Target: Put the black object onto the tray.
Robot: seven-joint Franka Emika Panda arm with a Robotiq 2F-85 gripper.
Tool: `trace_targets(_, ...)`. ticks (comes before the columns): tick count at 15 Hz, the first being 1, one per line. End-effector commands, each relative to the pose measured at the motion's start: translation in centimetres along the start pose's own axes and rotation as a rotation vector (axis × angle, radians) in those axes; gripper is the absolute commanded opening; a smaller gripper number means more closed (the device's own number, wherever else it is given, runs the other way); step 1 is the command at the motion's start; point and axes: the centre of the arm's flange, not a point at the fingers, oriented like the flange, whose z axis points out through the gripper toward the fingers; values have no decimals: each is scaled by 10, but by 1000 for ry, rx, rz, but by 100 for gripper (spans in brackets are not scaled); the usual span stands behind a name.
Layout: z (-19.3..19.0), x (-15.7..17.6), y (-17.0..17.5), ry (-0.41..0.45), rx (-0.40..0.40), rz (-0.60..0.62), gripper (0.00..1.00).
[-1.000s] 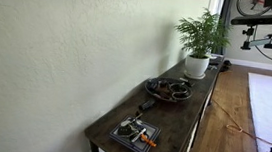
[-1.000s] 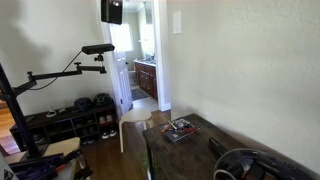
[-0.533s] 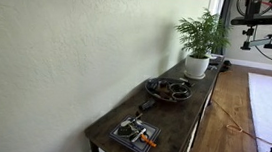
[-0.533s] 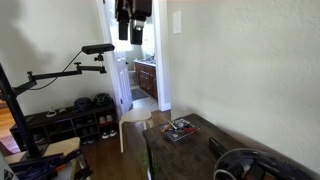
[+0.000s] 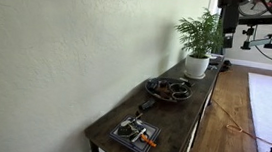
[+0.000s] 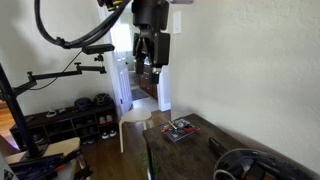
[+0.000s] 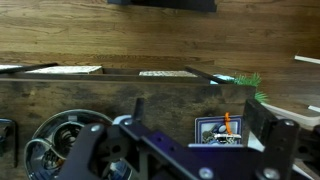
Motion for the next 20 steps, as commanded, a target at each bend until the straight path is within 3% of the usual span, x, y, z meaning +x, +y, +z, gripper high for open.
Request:
trace_targets(1,23,13,-5,-25,-21,10,100)
trace_targets(10,24,13,-2,-45,-2,-6,100)
trace_targets(13,42,23,-3,-40,12,24,100)
trace_targets(20,94,64,-2,11,-40,151,100)
